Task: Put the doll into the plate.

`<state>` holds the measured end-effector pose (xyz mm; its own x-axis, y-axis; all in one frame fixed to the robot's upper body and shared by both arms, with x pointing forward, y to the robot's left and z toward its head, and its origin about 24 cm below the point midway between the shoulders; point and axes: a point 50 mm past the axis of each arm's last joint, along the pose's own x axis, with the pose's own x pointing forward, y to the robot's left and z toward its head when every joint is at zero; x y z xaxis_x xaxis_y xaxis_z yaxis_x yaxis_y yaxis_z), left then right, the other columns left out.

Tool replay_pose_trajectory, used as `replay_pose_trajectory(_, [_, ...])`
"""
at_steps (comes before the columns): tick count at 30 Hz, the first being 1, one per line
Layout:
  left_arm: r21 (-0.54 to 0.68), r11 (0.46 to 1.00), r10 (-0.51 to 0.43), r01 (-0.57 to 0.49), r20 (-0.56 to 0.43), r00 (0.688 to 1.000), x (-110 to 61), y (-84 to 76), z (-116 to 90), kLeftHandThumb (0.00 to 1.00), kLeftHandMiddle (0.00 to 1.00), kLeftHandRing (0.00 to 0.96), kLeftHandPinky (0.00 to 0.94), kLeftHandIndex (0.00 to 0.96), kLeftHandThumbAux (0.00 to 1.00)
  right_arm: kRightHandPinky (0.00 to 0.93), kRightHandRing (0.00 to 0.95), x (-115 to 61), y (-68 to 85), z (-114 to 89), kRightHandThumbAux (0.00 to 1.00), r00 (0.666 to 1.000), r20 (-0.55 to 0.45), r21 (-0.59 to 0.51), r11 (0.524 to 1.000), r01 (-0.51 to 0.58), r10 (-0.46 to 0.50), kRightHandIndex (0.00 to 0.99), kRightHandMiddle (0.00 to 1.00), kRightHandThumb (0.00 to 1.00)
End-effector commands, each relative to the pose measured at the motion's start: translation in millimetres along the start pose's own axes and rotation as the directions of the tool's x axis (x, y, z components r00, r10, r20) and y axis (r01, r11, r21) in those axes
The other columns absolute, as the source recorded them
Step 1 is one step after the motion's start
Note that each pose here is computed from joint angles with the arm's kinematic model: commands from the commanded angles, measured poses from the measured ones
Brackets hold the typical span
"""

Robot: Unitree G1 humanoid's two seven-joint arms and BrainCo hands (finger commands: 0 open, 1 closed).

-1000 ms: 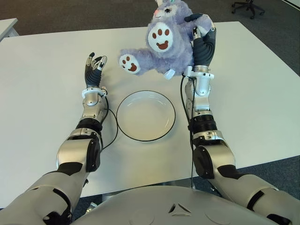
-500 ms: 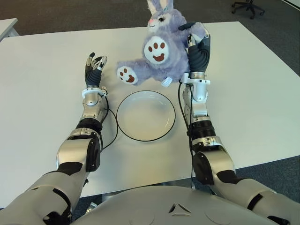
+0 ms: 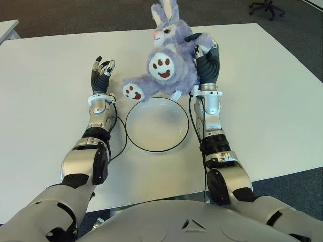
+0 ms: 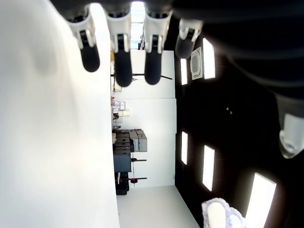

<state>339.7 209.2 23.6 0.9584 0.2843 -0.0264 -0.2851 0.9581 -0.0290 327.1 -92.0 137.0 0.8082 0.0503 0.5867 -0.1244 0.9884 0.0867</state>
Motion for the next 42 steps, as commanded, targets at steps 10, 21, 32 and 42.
replay_pose_trajectory(10, [0.001, 1.000, 0.011, -0.011, -0.232, 0.973, -30.5, 6.8, -53.8, 0.000, 0.197, 0.203, 0.207, 0.083, 0.466, 0.552, 0.534, -13.1, 8.8, -4.0, 0.662, 0.999, -0.021, 0.000, 0.999, -0.046, 0.046, 0.379, 0.455, 1.000])
replay_pose_trajectory(21, [-0.001, 1.000, 0.022, -0.023, -0.240, 0.971, -30.4, 5.4, -54.1, 0.000, 0.204, 0.198, 0.179, 0.092, 0.461, 0.585, 0.536, -24.4, 12.3, -8.5, 0.663, 0.995, -0.051, -0.032, 0.996, -0.087, 0.085, 0.374, 0.453, 1.000])
replay_pose_trajectory(32, [-0.002, 1.000, 0.016, -0.017, -0.241, 0.970, -29.8, 6.5, -54.0, 0.000, 0.195, 0.208, 0.202, 0.077, 0.450, 0.550, 0.547, -32.3, 16.8, -9.1, 0.668, 0.992, -0.047, -0.065, 0.991, -0.116, 0.113, 0.338, 0.460, 1.000])
replay_pose_trajectory(42, [-0.003, 1.000, 0.019, -0.020, -0.243, 0.970, -30.0, 6.4, -54.4, 0.000, 0.190, 0.202, 0.212, 0.075, 0.451, 0.556, 0.546, -37.0, 18.8, -8.5, 0.668, 0.991, -0.043, -0.063, 0.990, -0.130, 0.127, 0.340, 0.456, 1.000])
